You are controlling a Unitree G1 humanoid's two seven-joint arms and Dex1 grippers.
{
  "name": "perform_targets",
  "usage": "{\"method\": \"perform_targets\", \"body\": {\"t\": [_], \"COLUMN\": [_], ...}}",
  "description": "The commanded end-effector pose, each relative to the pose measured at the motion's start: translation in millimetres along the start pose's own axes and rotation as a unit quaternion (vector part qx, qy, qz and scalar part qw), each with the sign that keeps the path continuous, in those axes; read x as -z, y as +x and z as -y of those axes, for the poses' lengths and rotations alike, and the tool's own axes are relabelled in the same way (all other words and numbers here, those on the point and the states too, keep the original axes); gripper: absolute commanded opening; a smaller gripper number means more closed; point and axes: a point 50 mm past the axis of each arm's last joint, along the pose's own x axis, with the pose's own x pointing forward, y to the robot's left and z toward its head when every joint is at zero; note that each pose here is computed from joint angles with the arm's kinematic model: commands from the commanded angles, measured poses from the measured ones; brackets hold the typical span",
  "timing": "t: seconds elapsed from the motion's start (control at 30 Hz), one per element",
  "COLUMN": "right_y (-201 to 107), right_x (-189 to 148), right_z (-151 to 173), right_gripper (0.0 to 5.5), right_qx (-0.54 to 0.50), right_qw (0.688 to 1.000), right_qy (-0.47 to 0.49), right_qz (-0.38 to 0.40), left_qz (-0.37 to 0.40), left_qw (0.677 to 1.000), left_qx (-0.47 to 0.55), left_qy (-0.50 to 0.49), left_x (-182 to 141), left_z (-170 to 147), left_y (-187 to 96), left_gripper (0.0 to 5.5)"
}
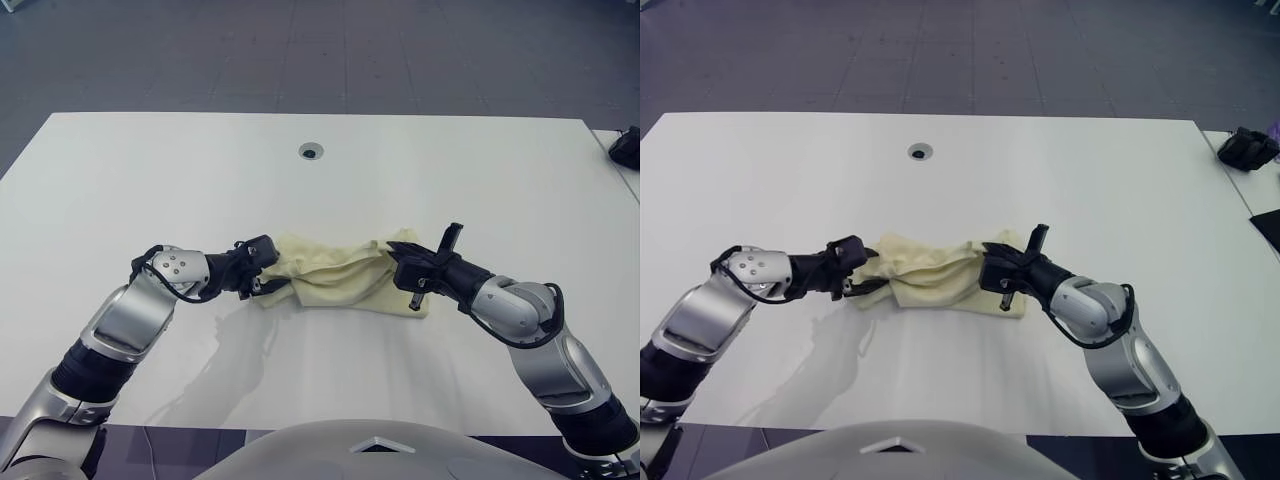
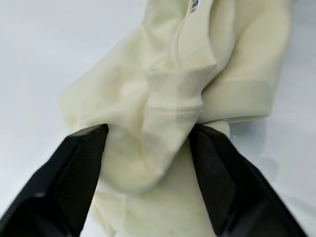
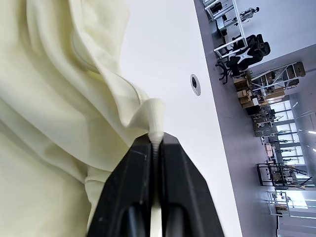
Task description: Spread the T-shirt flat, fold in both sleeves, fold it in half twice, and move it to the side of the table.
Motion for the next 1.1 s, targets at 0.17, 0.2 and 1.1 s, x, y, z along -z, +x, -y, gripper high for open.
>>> {"method": "perform_targets", "body": {"t": [0.17,0.2,1.1], "right_y": [1,1,14], "right_x": [1,2,45], "right_z": [5,6,159], "right_gripper": [0.02,0.02,0.02], "right_qx": [-0.001,-0.002,-0.097], "right_qw": [1.0,1.0,0.957], "right_qy": [-0.011,-0.011,0.248], "right_qz": [0.003,0.003,0.112], "left_qz": [0.007,0.012,0.072], "left_qw": [1.0,1.0,0.982], "left_qx": [-0.005,-0.004,0.087], "left_qy": [0.007,0.007,0.15], "left_x": [-5,-7,-92], "left_z": [-1,-1,-139], "left_y": [0,0,-49], "left_gripper": [1.58,1.43,0.0]}}
